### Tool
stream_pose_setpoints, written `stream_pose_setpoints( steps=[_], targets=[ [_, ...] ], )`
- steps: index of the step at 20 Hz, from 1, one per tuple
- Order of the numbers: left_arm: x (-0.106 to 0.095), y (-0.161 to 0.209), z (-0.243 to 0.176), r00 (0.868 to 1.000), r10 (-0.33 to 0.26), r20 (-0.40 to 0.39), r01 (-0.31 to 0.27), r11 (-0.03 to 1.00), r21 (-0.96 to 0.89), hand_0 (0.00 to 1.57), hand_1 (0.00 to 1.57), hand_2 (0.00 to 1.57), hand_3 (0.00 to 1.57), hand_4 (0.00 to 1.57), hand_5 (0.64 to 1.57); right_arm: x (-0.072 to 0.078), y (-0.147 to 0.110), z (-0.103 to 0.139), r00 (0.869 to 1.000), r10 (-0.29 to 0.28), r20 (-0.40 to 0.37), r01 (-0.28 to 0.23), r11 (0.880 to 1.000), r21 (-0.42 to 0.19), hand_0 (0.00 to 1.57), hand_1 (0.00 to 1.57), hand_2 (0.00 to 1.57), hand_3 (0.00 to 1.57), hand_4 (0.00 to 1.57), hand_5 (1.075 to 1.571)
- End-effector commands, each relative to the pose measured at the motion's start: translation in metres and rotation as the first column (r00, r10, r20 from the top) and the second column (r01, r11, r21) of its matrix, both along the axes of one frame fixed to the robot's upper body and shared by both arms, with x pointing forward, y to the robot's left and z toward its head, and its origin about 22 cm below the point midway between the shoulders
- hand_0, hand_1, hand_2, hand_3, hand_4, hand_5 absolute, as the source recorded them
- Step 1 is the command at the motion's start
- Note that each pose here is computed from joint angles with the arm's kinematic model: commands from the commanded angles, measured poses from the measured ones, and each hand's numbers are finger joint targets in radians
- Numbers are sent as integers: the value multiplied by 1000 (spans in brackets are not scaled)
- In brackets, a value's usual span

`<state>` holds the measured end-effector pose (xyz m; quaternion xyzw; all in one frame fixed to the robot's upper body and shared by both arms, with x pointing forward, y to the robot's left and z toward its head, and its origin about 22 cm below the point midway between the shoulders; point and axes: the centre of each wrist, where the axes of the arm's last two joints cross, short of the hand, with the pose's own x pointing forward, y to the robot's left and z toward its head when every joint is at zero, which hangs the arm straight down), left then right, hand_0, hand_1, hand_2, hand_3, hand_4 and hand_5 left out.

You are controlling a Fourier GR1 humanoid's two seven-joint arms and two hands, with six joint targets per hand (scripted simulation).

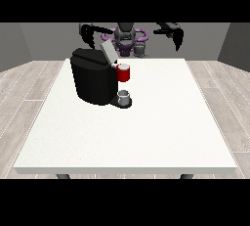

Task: Insert the coffee pod into the coffee machine and close the lid

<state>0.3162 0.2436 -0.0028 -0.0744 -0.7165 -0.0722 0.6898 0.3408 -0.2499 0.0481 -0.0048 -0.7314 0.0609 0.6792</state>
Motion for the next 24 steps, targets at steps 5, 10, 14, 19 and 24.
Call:
stream_pose_setpoints(
  steps=[5,10,14,19,24],
  targets=[
    [-8,11,15,996,81,32,-82,996,24,0,0,0,0,0,1571,14,12,2,996,84,30,-84,996,-11,0,0,0,0,0,1571],
    [-11,15,16,995,83,60,-84,996,11,0,0,0,0,0,1571,27,43,11,994,93,58,-90,994,-66,0,0,0,0,0,1571],
    [-11,12,28,993,90,80,-88,996,-18,0,0,0,0,0,1571,35,14,10,994,86,62,-84,996,-42,0,0,0,0,0,1571],
    [-13,26,20,990,91,112,-97,994,41,0,0,0,0,0,1571,48,36,35,991,113,72,-108,991,-73,0,0,0,0,0,1571],
    [0,30,31,983,97,157,-104,994,38,0,0,0,0,0,1571,59,54,55,983,142,118,-133,988,-83,0,0,0,0,0,1571]
  ],
)
